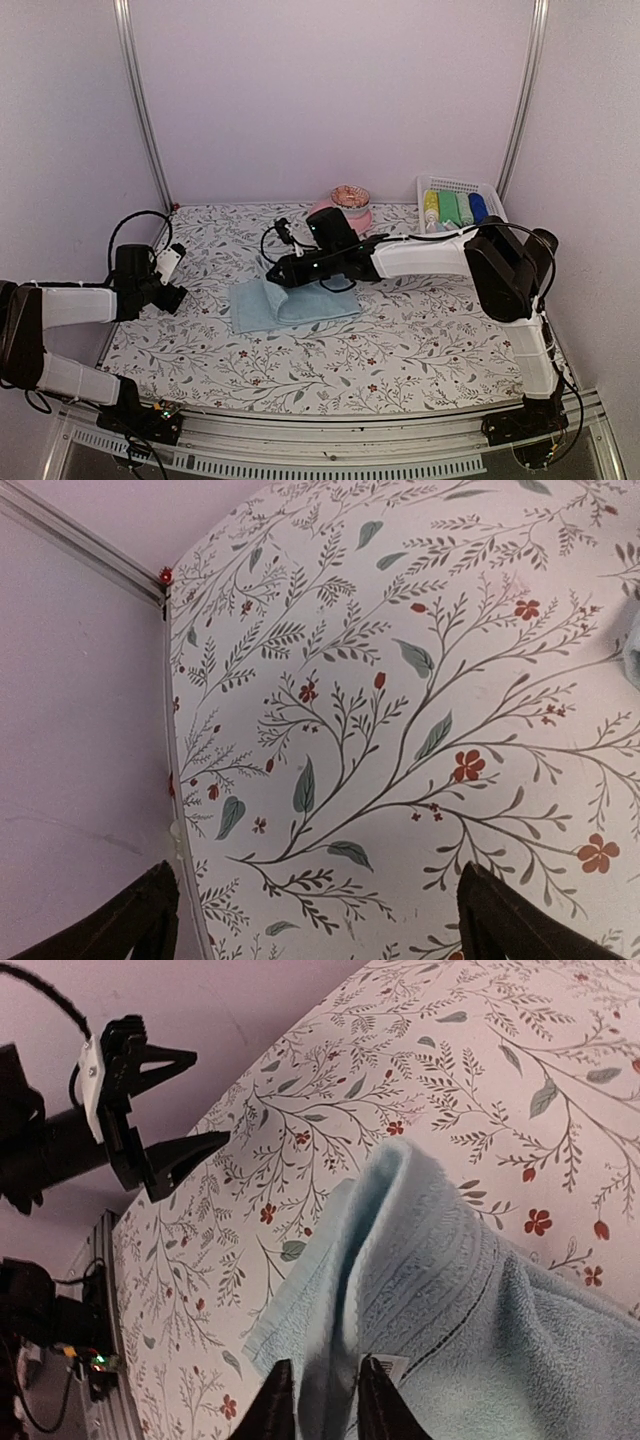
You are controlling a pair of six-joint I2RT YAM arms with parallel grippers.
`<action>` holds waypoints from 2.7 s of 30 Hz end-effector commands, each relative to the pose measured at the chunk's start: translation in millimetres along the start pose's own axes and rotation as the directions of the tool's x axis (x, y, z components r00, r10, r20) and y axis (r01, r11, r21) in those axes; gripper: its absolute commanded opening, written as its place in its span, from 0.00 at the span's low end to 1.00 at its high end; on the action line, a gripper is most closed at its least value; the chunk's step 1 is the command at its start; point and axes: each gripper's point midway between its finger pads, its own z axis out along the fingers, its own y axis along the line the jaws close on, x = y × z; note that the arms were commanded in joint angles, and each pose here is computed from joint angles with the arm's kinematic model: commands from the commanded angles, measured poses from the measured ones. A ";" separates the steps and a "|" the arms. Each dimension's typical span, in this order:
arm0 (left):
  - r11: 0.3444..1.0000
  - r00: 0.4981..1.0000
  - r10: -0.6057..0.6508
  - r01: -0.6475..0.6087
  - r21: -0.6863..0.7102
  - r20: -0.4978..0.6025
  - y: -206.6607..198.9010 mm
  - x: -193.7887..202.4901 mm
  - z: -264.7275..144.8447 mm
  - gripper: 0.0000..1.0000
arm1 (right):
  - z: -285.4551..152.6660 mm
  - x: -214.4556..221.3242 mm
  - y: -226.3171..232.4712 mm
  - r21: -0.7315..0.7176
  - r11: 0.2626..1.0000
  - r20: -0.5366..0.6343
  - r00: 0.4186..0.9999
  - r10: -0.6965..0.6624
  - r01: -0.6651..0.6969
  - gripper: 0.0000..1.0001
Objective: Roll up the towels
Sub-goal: Fold the towel at the center of the board, then smooth out the towel at the center of the board.
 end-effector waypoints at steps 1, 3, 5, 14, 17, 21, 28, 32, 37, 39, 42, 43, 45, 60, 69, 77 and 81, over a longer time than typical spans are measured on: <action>1.000 1.000 -0.008 0.008 0.010 0.012 -2.0 1.0 1.8 0.97 | 11.9 -5.6 39.1 -0.172 0.984 0.011 0.999 -0.045 0.046 0.35; 1.000 1.000 -0.008 0.008 0.022 0.017 -3.5 -0.6 1.5 0.97 | 7.6 -9.1 49.1 -0.216 0.974 0.022 0.998 -0.058 0.061 0.43; 0.999 1.000 -0.011 0.010 0.052 0.028 -6.7 -5.7 0.5 0.97 | -0.9 -16.2 49.2 -0.214 0.974 0.037 0.997 -0.067 0.073 0.47; 0.923 0.992 0.010 -0.057 0.380 0.125 -55.6 -58.2 -24.2 0.97 | -75.9 -20.9 -62.6 0.115 0.993 0.077 0.997 -0.004 -0.005 0.49; 0.848 0.991 0.032 -0.094 0.522 0.127 -91.1 -77.1 -33.2 0.93 | -89.3 -7.4 -98.8 0.264 0.965 0.050 0.999 -0.021 0.007 0.45; 0.733 0.993 0.054 -0.111 0.671 0.105 -132.6 -90.2 -42.3 0.79 | -87.0 7.6 -121.9 0.324 0.946 0.021 1.000 -0.023 0.015 0.39; 0.790 0.996 0.084 -0.074 0.608 0.012 -135.6 -96.4 -2.8 0.67 | -66.0 21.3 -140.4 0.345 0.939 -0.010 1.000 -0.001 0.004 0.29; 0.795 0.997 0.073 -0.035 0.606 -0.037 -139.4 -97.7 14.4 0.68 | -63.6 22.7 -147.7 0.369 0.930 -0.013 1.000 0.008 -0.003 0.27; 0.805 0.995 0.075 -0.022 0.593 -0.065 -140.8 -96.0 27.5 0.67 | -61.7 32.6 -155.9 0.394 0.919 -0.039 0.999 0.018 -0.001 0.27; 0.812 0.993 0.084 -0.017 0.584 -0.087 -140.7 -92.2 32.5 0.66 | -60.9 35.4 -158.1 0.400 0.916 -0.047 0.999 0.020 0.001 0.27; 0.834 0.987 0.106 -0.021 0.551 -0.123 -138.0 -80.8 40.5 0.65 | -59.3 39.8 -161.3 0.413 0.911 -0.057 0.998 0.020 0.006 0.27; 0.841 0.984 0.115 -0.024 0.540 -0.136 -136.8 -76.4 43.0 0.65 | -58.6 41.5 -162.8 0.420 0.908 -0.062 0.998 0.019 0.009 0.27; 0.855 0.977 0.138 -0.035 0.518 -0.163 -135.5 -66.5 48.3 0.65 | -56.3 44.8 -163.0 0.426 0.905 -0.074 0.997 0.016 0.017 0.27; 0.929 0.963 0.199 -0.125 0.349 -0.184 -100.4 -63.1 57.4 0.74 | -54.5 62.5 -178.3 0.557 0.826 -0.146 0.989 -0.008 0.089 0.27; 0.887 0.987 0.160 -0.151 0.437 0.017 -100.4 -112.2 2.5 0.95 | -48.9 62.0 -165.7 0.537 0.835 -0.158 0.987 -0.040 0.119 0.27; 0.818 0.949 0.315 -0.279 0.503 0.013 -155.9 -87.9 -12.4 0.97 | -47.4 65.2 -166.6 0.535 0.838 -0.157 0.987 -0.026 0.107 0.27; 0.798 0.934 0.358 -0.311 0.516 0.009 -168.8 -76.4 -13.5 0.97 | -46.2 67.5 -166.3 0.533 0.839 -0.160 0.987 -0.022 0.106 0.27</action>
